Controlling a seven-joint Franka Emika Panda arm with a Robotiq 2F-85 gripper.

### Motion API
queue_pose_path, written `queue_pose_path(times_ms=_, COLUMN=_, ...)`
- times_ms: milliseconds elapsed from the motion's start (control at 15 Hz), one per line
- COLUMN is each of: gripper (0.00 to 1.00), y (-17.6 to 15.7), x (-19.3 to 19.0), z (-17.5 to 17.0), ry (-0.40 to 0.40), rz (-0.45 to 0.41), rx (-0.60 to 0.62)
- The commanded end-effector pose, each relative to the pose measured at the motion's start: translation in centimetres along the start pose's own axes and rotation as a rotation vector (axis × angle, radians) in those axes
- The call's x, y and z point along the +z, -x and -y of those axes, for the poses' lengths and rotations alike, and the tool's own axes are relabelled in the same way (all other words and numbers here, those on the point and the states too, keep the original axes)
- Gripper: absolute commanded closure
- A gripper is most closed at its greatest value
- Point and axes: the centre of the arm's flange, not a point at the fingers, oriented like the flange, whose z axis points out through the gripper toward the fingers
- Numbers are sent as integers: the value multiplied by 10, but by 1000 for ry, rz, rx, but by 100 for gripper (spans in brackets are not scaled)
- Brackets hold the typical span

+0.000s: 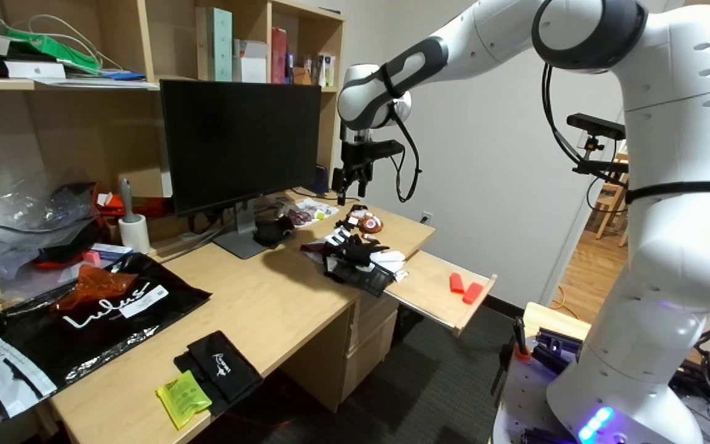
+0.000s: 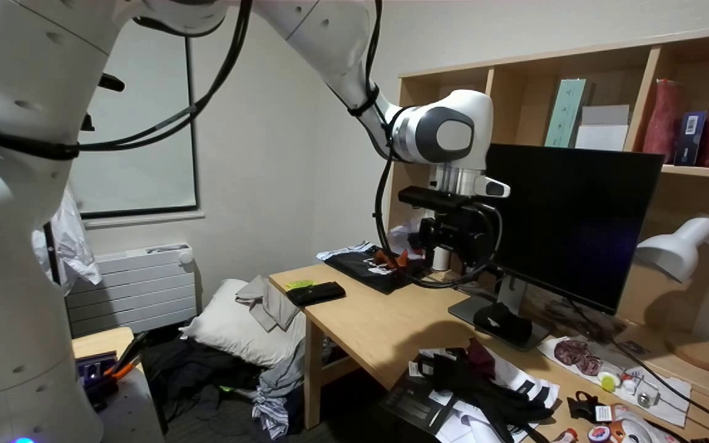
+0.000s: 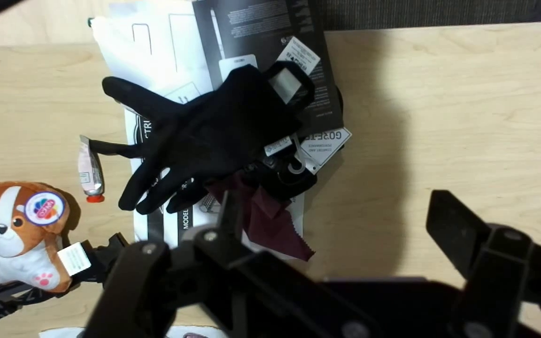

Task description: Move the object to the right

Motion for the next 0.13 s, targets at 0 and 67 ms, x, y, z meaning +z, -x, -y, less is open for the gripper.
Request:
queue_pose_path(times_ms=0, gripper=0, y=0, x=0, z=0, ry=0, rz=0, rx=0)
queue_pose_path(times_ms=67, gripper=0, y=0, x=0, z=0, ry=0, rz=0, rx=0)
